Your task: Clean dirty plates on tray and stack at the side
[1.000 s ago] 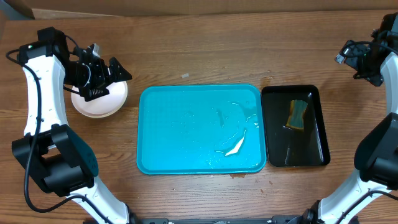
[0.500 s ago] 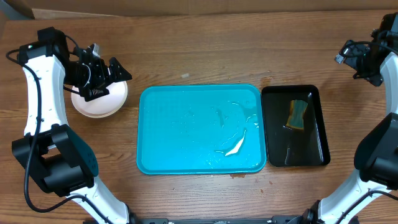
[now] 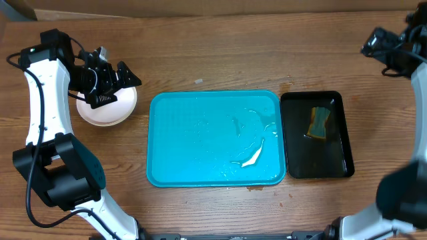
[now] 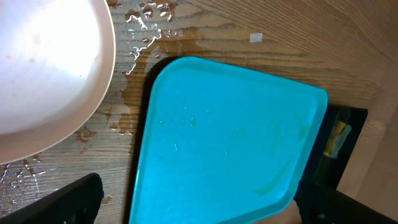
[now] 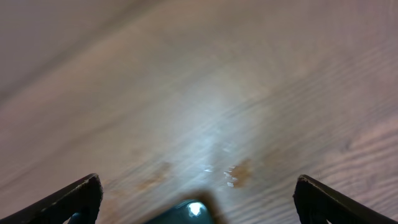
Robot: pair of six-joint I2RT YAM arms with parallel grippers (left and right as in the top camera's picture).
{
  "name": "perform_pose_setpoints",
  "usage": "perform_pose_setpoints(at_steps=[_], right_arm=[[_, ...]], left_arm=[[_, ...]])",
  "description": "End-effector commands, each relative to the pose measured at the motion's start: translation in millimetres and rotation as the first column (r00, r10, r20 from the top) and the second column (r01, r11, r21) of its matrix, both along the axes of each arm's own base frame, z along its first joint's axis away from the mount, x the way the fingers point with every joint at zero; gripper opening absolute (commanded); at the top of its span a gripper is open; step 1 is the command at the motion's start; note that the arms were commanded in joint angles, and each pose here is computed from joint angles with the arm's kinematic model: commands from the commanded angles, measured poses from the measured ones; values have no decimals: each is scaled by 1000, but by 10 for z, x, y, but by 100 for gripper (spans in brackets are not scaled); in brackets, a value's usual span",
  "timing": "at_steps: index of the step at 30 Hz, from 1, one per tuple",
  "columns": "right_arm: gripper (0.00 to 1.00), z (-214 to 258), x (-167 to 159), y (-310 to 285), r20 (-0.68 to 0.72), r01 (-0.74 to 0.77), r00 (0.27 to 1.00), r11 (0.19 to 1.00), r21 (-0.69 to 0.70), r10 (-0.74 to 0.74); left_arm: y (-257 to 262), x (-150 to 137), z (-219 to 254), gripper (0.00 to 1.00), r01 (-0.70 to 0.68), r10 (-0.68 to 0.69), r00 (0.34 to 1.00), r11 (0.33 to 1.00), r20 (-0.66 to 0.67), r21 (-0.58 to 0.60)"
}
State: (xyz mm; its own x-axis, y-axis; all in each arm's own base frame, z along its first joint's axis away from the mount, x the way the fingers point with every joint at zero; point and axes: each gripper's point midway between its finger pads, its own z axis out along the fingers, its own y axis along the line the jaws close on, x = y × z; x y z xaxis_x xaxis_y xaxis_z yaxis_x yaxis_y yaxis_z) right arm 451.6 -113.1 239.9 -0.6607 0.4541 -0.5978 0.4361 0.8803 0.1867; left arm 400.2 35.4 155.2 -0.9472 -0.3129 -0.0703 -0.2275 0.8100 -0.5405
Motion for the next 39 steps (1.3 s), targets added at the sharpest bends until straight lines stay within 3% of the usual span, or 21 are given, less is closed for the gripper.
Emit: perform_pose_setpoints(at_steps=[1, 5, 11, 18, 24, 33, 39], right_arm=[[100, 815, -182, 459, 185, -89, 978, 995, -49, 96], [100, 1426, -494, 1079, 327, -216, 916, 973, -86, 233], [100, 2161, -1219, 1869, 509, -411, 753, 902, -133, 418], [100, 2589, -1956, 1806, 662, -404, 614, 891, -205, 431], [100, 2563, -2256, 1514, 809, -274, 474, 931, -239, 347], [100, 2045, -2611, 1350, 931, -126, 159, 942, -311, 329], [100, 1619, -2641, 1318, 940, -84, 88, 943, -323, 330]], left_arm=[[-35, 4, 67, 100, 19, -19, 999, 1000, 30, -9], [-35, 4, 67, 100, 19, -19, 999, 1000, 30, -9], [-35, 4, 67, 100, 19, -19, 999, 1000, 30, -9], [-35, 4, 67, 100, 19, -19, 999, 1000, 30, -9], [-35, 4, 67, 100, 19, -19, 999, 1000, 30, -9], [-35, 4, 67, 100, 19, -19, 999, 1000, 30, -9], [-35, 4, 67, 100, 19, -19, 999, 1000, 30, -9]])
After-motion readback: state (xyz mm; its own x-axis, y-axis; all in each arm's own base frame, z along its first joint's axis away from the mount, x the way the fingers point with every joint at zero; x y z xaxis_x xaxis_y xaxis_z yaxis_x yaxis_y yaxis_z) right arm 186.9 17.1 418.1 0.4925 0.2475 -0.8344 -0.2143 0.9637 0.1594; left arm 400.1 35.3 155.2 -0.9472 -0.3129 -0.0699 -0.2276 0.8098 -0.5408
